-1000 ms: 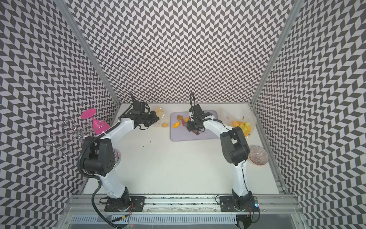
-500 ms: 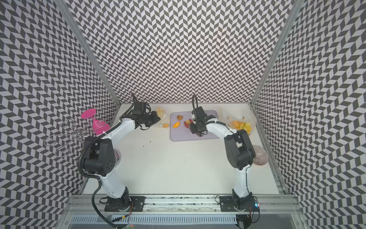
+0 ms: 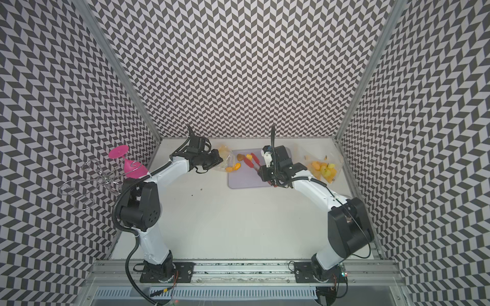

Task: Put the cookies into a resealable bag to prevent moisture
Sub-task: Place the cookie in the ziploc bag.

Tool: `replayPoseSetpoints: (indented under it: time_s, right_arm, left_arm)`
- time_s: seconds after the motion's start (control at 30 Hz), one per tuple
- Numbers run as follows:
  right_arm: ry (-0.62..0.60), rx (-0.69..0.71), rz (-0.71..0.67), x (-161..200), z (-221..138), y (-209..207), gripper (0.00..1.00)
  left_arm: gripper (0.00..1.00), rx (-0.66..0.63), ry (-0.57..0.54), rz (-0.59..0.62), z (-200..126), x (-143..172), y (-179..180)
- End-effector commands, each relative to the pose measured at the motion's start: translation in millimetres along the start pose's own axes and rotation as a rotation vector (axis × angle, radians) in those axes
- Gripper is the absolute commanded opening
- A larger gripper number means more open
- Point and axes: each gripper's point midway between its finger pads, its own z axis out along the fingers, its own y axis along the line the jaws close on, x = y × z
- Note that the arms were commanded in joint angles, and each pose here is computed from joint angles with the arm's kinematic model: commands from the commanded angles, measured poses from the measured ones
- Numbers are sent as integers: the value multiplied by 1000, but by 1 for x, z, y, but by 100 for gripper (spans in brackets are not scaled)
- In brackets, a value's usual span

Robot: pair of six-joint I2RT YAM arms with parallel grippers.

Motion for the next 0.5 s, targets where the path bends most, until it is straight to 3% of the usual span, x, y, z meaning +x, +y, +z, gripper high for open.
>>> replayPoseSetpoints:
  time_s: [0.0,0.27,0.47]
  right_arm:
    - [-116,-178,-103,-28,-19,43,34]
    - [-66,-273,-137,-29,5,70,32]
    - [-41,-228,-116,-30,29,62,28]
  left_arm:
    - [0,32,-17,13,-2,-8,-15]
    - [0,62,-24,39,-4,-7,-20]
    - [0,87,-30,57,-8,-6,-24]
